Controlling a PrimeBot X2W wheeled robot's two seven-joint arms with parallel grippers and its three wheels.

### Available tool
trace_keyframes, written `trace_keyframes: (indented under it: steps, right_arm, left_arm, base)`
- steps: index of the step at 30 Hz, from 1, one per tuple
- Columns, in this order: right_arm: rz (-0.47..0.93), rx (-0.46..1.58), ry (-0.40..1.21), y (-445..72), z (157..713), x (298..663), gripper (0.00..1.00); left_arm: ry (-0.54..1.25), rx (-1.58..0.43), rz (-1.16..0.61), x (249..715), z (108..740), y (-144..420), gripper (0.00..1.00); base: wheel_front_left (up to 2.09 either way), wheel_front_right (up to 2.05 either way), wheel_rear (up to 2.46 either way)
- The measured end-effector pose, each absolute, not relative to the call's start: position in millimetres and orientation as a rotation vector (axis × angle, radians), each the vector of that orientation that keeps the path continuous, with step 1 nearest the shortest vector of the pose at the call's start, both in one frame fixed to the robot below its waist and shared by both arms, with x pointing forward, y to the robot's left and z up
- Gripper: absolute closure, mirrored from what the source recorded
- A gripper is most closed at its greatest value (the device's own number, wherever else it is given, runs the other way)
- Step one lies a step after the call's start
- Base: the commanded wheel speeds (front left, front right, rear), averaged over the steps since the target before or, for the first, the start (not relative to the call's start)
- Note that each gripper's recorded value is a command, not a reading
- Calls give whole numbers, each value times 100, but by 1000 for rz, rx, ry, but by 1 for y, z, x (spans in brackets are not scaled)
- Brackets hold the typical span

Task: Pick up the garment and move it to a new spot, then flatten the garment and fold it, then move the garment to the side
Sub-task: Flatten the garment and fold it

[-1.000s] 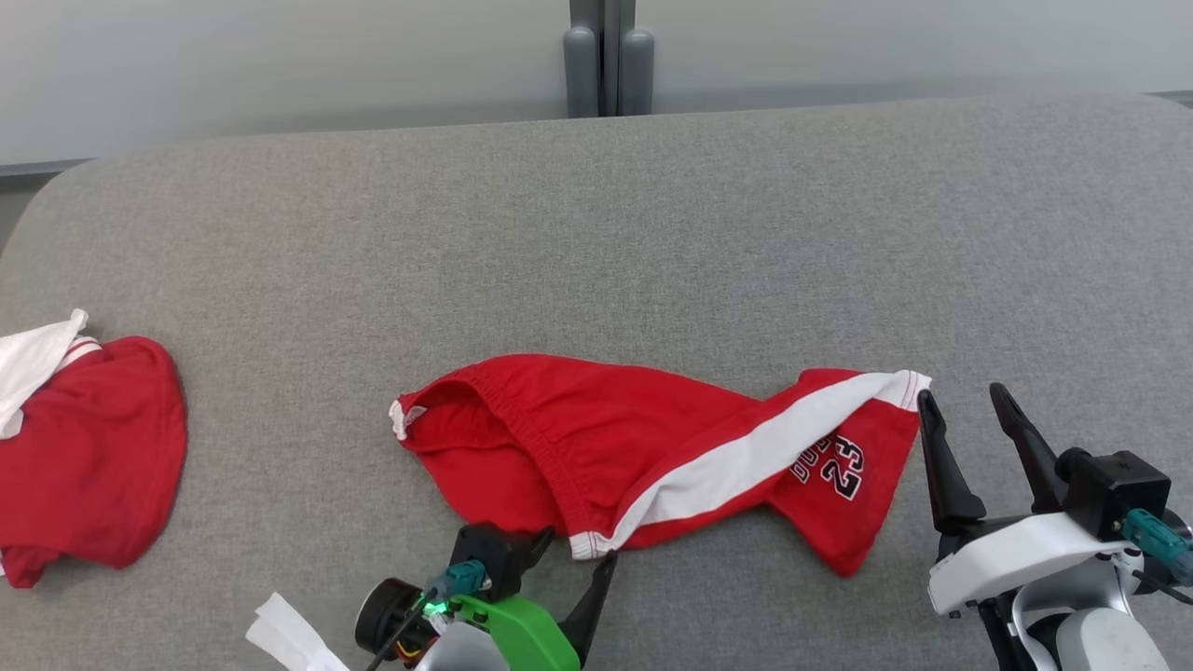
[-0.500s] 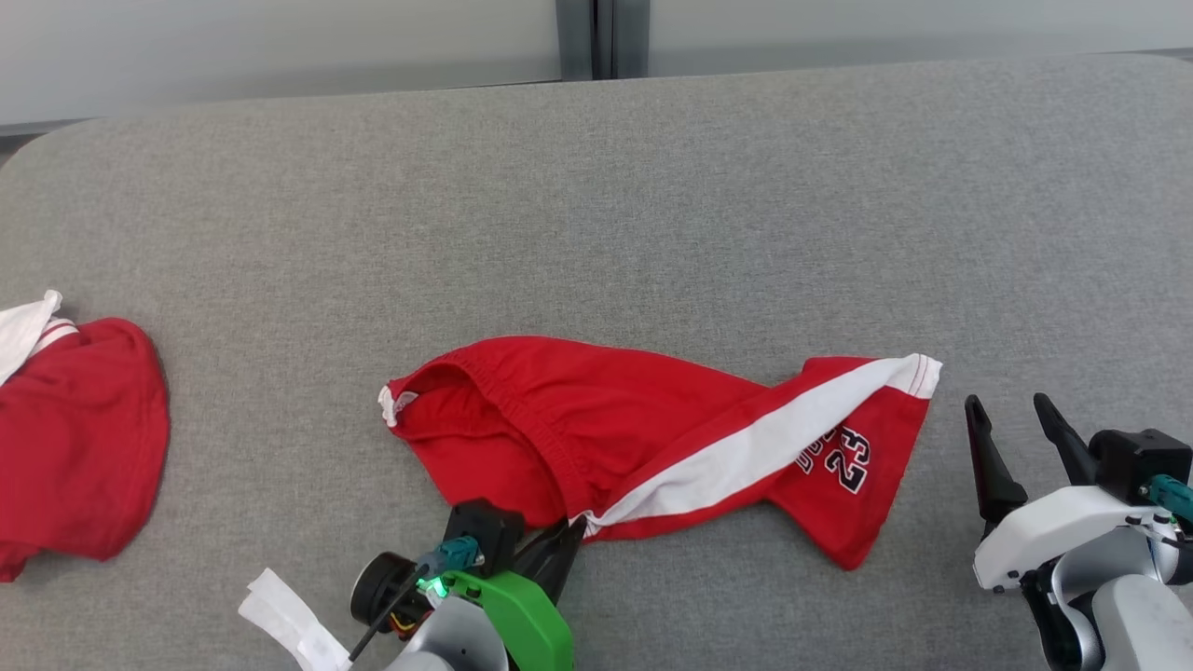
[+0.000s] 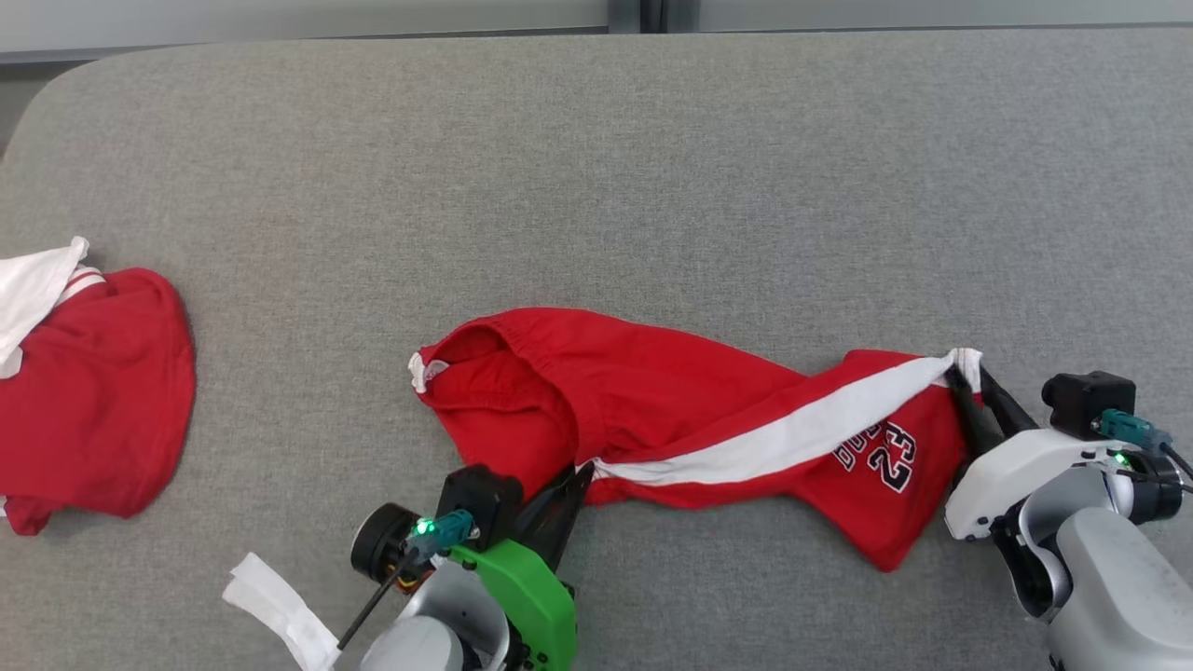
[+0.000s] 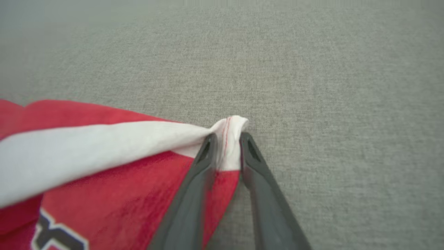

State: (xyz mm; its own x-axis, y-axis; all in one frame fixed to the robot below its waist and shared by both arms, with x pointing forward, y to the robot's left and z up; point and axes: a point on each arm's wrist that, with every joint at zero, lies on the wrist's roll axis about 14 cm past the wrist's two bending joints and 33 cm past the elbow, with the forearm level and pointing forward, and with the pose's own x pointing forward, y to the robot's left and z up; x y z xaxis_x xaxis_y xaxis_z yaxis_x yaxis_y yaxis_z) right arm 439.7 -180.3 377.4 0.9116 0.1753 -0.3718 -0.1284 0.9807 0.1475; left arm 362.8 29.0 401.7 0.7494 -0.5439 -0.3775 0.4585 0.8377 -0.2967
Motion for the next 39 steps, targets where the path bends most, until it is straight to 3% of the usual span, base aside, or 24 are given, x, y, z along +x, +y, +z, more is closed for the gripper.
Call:
trace_keyframes:
  steps: [5,11,20,27,34,39]
  right_arm:
    - [154,109,253,-191,411,453,100]
    - [169,39,-97,-204,523,471,100]
    - [160,-96,-487,-206,673,431,100]
    - [129,-108,-528,-216,709,425,100]
    - [159,-97,-472,-216,711,487,100]
    - [198,-63,-518,-199,740,538,100]
  left_arm:
    - [297,-191,-517,382,441,38,100]
    - [-75,-109,-477,413,549,61,100]
    - [-550,-29,-453,410,706,74,100]
    - [-590,-51,-498,423,734,64,100]
    - [-468,-137,-536,493,717,44,100]
    - [-514,-208,-466,550,735,53,100]
  base:
    - [0,0,0]
    - [0,0,0]
    - [0,0,0]
    - [0,0,0]
    - [0,0,0]
    - [0,0,0]
